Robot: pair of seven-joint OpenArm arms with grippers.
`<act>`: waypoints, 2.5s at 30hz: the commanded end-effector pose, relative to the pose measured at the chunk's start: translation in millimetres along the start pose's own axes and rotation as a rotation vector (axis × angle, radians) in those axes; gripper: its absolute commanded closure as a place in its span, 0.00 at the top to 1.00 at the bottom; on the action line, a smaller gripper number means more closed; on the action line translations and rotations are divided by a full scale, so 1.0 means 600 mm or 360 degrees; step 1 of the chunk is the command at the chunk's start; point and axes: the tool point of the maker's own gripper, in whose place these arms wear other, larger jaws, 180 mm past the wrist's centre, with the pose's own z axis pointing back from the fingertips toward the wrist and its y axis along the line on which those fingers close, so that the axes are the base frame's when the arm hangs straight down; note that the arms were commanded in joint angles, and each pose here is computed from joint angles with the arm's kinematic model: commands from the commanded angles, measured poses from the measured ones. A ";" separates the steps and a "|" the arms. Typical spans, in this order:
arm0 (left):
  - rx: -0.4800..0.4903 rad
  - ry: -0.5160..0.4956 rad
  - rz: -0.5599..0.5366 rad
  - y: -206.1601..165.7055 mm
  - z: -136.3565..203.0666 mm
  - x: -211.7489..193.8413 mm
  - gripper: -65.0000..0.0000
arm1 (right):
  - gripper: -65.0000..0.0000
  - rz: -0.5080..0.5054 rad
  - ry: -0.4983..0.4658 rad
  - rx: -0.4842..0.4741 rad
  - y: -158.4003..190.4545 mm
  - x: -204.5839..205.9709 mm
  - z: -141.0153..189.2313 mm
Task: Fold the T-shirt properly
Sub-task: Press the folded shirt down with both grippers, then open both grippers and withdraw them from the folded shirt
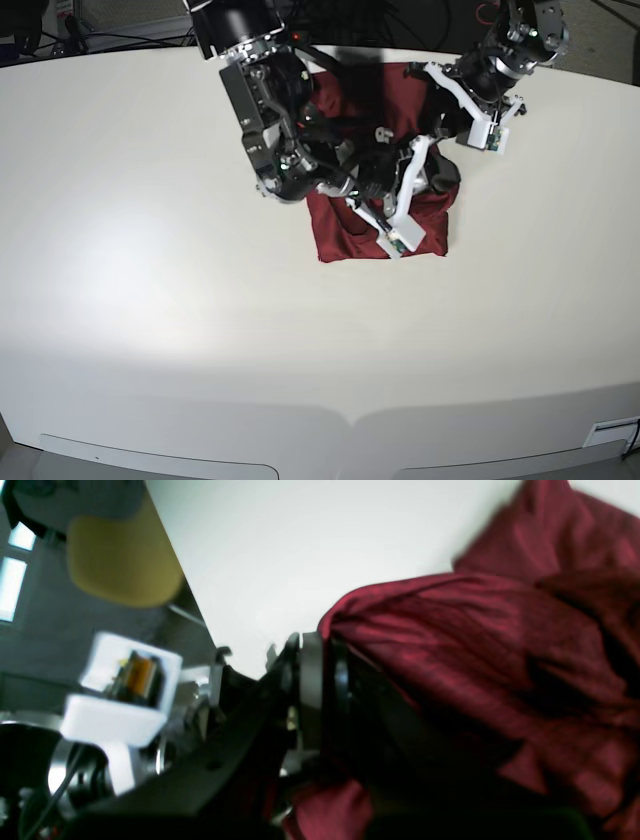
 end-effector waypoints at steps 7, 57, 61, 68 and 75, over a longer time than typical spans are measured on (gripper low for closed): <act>-0.0017 -0.0067 -0.0012 -0.004 0.002 0.018 0.28 | 0.00 0.0024 -0.0025 0.0050 0.013 0.009 -0.016; -0.0246 -0.0306 -0.0655 -0.186 -0.023 0.140 0.42 | 0.31 0.0013 0.0400 -0.0738 -0.303 0.008 0.400; -0.0231 -0.0294 -0.0694 -0.191 -0.025 0.136 0.42 | 0.31 0.0013 0.0397 -0.0740 -0.303 0.009 0.401; -0.0158 -0.0155 -0.0746 -0.165 -0.047 0.091 0.42 | 0.31 0.0013 0.0399 -0.0741 -0.303 0.008 0.401; -0.0166 -0.0136 -0.0725 -0.161 -0.058 0.085 0.36 | 0.31 0.0014 0.0385 -0.0737 -0.302 0.011 0.400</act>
